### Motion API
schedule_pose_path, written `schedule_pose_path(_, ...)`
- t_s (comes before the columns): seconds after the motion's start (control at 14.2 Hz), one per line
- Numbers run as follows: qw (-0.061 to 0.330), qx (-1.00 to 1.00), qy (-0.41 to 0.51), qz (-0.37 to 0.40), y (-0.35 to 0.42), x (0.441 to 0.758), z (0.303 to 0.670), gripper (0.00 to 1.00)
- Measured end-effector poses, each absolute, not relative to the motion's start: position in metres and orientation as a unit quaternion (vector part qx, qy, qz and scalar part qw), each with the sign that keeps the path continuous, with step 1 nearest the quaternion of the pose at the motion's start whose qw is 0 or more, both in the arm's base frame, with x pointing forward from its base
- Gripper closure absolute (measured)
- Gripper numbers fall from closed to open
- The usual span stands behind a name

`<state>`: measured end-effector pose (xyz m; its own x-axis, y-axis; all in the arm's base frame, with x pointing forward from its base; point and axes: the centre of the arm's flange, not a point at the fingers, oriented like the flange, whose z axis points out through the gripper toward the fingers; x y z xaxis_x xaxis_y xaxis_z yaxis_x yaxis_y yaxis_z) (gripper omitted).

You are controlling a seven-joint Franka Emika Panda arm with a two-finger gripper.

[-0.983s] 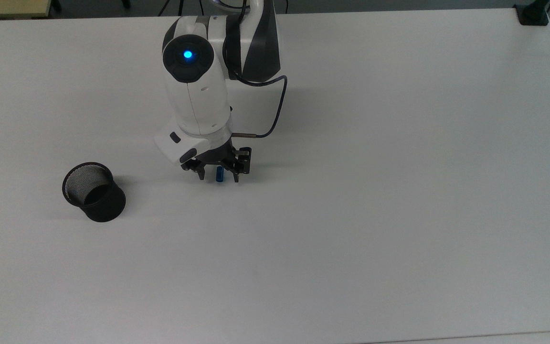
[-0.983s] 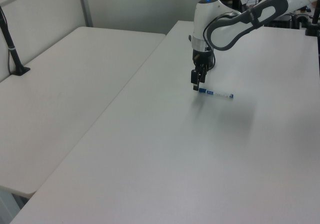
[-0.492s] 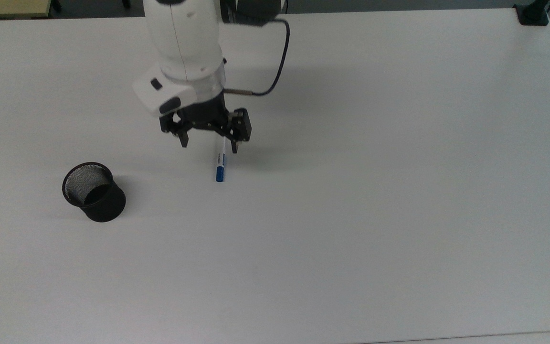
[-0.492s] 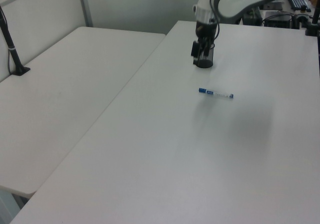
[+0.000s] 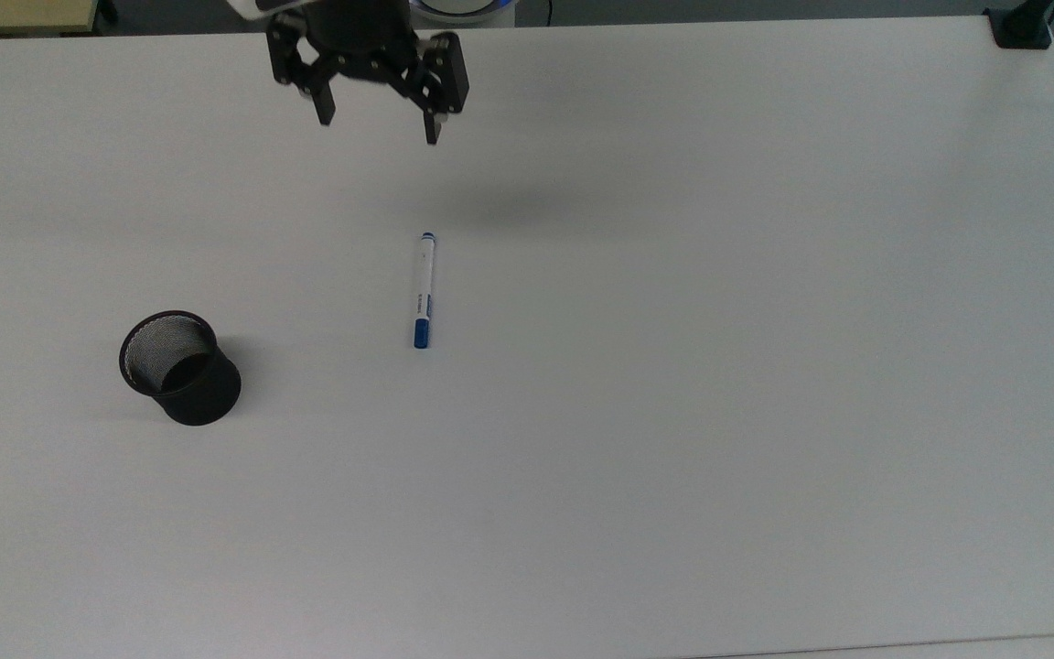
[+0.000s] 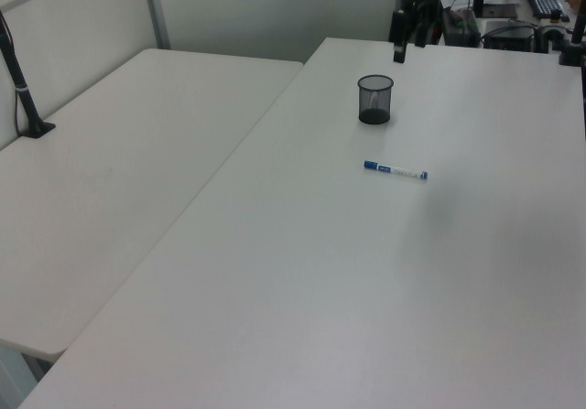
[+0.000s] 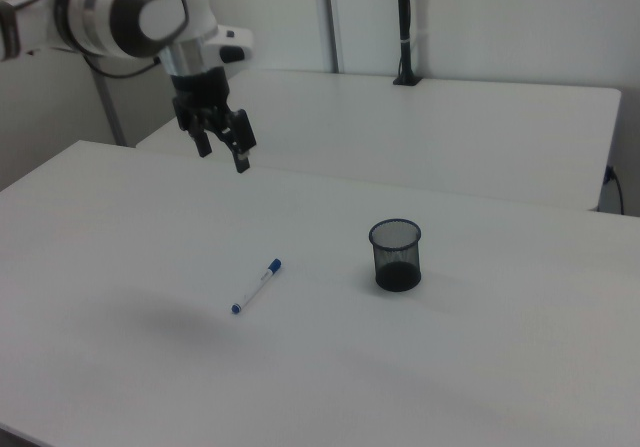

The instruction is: Remove the marker

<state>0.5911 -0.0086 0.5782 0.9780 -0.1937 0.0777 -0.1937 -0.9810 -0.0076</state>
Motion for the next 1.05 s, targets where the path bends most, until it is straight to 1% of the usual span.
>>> schedule_pose_path(0.14,-0.002,-0.994,0.103,-0.031,-0.014,0.574,0.596,0.00)
schedule_pose_path(0.28,-0.002,-0.994,0.107,-0.030,-0.017,0.566,0.605,0.00)
schedule_pose_path(0.49,-0.003,-0.994,0.105,-0.031,-0.020,0.564,0.607,0.00)
schedule_pose_path(0.77,-0.005,-0.997,0.056,-0.047,-0.031,0.567,0.609,0.00)
schedule_pose_path(1.05,-0.006,-0.997,0.059,-0.058,-0.047,0.568,0.611,0.00)
